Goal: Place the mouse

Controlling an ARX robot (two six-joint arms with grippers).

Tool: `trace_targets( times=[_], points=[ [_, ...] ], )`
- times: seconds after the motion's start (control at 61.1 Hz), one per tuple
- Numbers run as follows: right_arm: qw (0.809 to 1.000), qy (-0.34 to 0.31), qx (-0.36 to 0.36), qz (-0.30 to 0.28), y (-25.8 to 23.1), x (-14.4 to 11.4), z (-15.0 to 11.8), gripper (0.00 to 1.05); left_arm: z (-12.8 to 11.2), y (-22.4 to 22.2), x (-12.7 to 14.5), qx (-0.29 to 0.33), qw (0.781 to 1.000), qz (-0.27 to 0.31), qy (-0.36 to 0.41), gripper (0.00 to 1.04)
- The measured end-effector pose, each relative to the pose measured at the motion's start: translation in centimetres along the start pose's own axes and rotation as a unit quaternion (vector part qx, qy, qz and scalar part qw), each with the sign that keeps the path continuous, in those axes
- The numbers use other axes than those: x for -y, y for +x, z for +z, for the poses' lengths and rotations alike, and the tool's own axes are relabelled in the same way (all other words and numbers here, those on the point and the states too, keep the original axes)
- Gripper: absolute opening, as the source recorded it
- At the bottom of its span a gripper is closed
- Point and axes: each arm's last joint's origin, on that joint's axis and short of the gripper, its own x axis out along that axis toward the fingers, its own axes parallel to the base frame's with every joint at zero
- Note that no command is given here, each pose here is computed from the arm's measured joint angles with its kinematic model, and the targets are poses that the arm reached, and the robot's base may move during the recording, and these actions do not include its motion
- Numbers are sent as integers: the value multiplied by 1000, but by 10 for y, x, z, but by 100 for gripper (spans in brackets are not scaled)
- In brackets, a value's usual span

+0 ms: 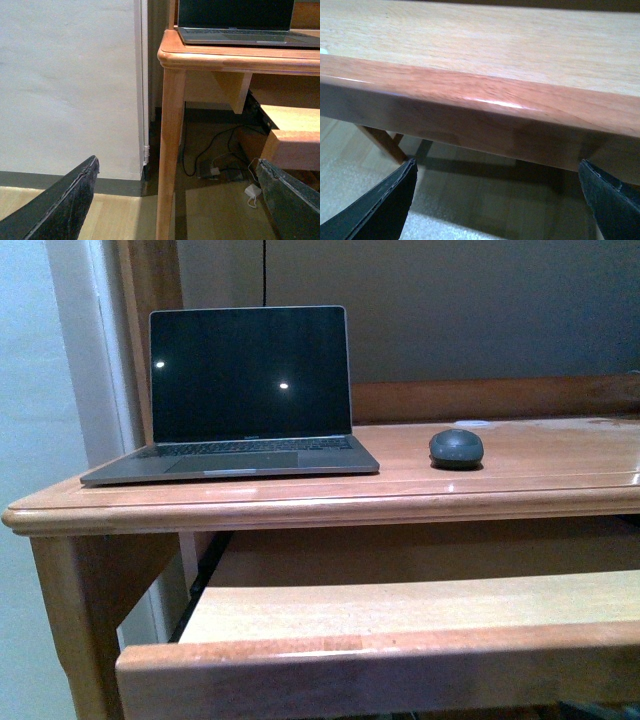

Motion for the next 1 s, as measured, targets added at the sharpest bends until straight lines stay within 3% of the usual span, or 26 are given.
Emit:
trace_targets(
  times=[0.491, 0.835, 0.999],
  points=[
    [997, -11, 19, -71, 122, -50, 55, 97, 0, 0, 0, 0, 1000, 0, 0, 97],
    [997, 5, 20, -74, 122, -49, 56, 97, 0, 0, 0, 0, 1000, 0, 0, 97],
    [995, 47, 53, -71, 76, -28, 65, 97, 0, 0, 0, 0, 1000, 0, 0, 97]
  ],
)
